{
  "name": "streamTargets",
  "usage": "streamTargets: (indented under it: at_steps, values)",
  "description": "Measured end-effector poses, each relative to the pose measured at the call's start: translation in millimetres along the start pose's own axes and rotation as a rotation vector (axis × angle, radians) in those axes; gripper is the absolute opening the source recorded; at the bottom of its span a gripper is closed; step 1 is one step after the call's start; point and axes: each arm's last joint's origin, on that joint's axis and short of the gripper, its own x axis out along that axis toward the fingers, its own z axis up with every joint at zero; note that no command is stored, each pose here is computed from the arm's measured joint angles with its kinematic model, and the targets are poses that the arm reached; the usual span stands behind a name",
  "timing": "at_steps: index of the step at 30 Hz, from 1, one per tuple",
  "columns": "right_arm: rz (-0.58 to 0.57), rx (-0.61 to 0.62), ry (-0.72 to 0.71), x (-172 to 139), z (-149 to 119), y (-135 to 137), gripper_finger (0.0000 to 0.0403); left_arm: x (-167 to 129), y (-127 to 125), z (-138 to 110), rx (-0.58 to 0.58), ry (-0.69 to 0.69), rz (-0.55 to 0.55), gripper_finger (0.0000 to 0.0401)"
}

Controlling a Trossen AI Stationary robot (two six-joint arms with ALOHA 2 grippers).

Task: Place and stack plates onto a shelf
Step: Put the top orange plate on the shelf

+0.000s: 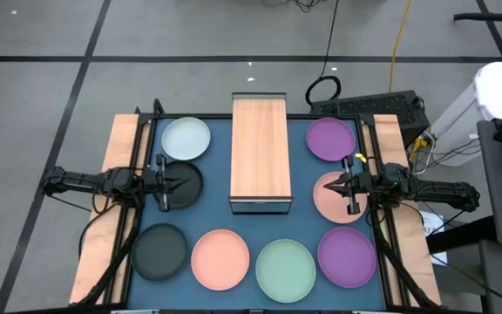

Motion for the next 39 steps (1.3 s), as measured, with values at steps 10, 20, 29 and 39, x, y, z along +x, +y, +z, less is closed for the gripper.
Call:
streamTargets:
  at_steps: [10, 20, 29, 39]
  values:
    - [-0.011, 0.035, -0.034, 0, 3, -1, 0.0000, 0, 0, 0, 0.000, 0.000, 0.000, 0.0004]
    - [-0.128, 0.111, 0.073, 2, -4, -4, 0.0000, 0, 0, 0, 0.000, 0.000, 0.000, 0.0004]
    - [-0.183, 0.103, 0.072, 13, 44, -14, 0.0000, 0, 0, 0, 0.000, 0.000, 0.000, 0.0004]
    - [-0.181, 0.114, 0.104, 36, 99, -25, 0.0000, 0, 0, 0, 0.000, 0.000, 0.000, 0.0004]
